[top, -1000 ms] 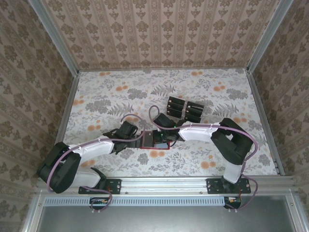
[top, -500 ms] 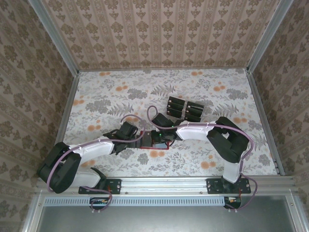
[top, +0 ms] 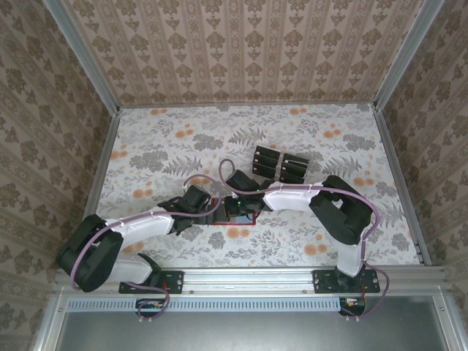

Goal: Put the credit cards into the card holder
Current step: Insert the credit card into the card slot.

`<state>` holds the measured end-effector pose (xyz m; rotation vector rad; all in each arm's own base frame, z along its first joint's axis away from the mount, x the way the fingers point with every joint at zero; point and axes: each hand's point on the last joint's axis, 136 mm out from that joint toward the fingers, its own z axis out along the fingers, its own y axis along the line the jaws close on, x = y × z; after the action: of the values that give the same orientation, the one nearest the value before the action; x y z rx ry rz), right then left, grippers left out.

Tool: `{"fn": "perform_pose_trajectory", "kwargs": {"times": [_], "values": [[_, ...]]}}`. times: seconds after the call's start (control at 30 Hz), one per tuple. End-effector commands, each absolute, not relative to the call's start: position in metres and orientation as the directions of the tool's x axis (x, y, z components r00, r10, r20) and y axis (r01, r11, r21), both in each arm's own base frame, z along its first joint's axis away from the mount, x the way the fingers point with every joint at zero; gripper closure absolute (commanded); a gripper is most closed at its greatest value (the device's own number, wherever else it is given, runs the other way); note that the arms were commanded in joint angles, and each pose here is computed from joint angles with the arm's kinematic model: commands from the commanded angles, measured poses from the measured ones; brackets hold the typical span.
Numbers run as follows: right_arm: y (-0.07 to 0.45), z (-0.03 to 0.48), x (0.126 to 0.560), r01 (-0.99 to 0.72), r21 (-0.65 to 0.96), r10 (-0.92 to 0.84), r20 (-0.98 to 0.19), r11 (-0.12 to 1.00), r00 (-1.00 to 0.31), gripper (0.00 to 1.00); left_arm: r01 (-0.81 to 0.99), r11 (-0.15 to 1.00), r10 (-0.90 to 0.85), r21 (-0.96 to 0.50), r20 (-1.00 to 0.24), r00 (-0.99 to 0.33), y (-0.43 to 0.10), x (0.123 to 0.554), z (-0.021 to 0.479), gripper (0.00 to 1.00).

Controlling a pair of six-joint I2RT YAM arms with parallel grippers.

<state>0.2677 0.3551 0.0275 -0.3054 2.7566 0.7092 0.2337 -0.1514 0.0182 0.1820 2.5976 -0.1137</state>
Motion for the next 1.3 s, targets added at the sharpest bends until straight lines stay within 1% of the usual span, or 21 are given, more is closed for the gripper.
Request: {"fn": "perform_pose_trajectory", "kwargs": {"times": [0.0, 0.1, 0.23, 0.5, 0.73, 0.83, 0.93, 1.03, 1.07, 1.17, 1.23, 1.27], "values": [[0.357, 0.049, 0.268, -0.279, 0.47, -0.111, -0.354, 0.838, -0.929, 1.0, 0.133, 0.988, 0.072, -0.084, -0.51, -0.857, -0.151, 0.229, 0.029, 0.0], [0.35, 0.056, 0.269, -0.275, 0.469, -0.094, -0.373, 0.839, -0.923, 1.0, 0.095, 0.991, 0.028, -0.097, -0.54, -0.842, -0.144, 0.235, 0.043, 0.0], [0.342, 0.057, 0.271, -0.264, 0.455, -0.082, -0.382, 0.851, -0.921, 1.0, 0.043, 0.994, -0.017, -0.097, -0.545, -0.839, -0.132, 0.242, 0.048, 0.0], [0.338, 0.039, 0.275, -0.242, 0.414, -0.088, -0.358, 0.878, -0.93, 1.0, 0.014, 0.997, -0.025, -0.076, -0.493, -0.87, -0.129, 0.248, 0.032, 0.0], [0.345, 0.029, 0.277, -0.24, 0.422, -0.091, -0.345, 0.874, -0.934, 1.0, 0.024, 0.996, -0.023, -0.089, -0.491, -0.871, -0.134, 0.25, 0.028, 0.0], [0.351, 0.037, 0.278, -0.255, 0.447, -0.092, -0.355, 0.857, -0.93, 1.0, 0.032, 0.996, -0.016, -0.088, -0.496, -0.868, -0.135, 0.252, 0.03, 0.0], [0.351, 0.057, 0.278, -0.271, 0.47, -0.078, -0.389, 0.84, -0.918, 1.0, 0.044, 0.994, -0.01, -0.095, -0.505, -0.863, -0.137, 0.253, 0.035, 0.0], [0.341, 0.075, 0.277, -0.278, 0.463, -0.064, -0.425, 0.842, -0.903, 1.0, 0.057, 0.992, -0.008, -0.109, -0.517, -0.856, -0.139, 0.254, 0.041, 0.0], [0.336, 0.078, 0.276, -0.277, 0.453, -0.063, -0.432, 0.847, -0.9, 0.98, 0.063, 0.991, -0.006, -0.115, -0.522, -0.853, -0.141, 0.254, 0.044, 0.0], [0.317, 0.077, 0.276, -0.26, 0.417, -0.061, -0.433, 0.871, -0.899, 0.74, 0.075, 0.988, -0.008, -0.133, -0.535, -0.845, -0.144, 0.254, 0.054, 0.0], [0.305, 0.071, 0.277, -0.247, 0.393, -0.064, -0.424, 0.886, -0.903, 0.63, 0.086, 0.985, -0.01, -0.151, -0.546, -0.837, -0.148, 0.254, 0.062, 0.0], [0.301, 0.068, 0.278, -0.242, 0.385, -0.064, -0.421, 0.891, -0.905, 0.61, 0.089, 0.984, -0.011, -0.155, -0.551, -0.834, -0.149, 0.253, 0.065, 0.0]]}}
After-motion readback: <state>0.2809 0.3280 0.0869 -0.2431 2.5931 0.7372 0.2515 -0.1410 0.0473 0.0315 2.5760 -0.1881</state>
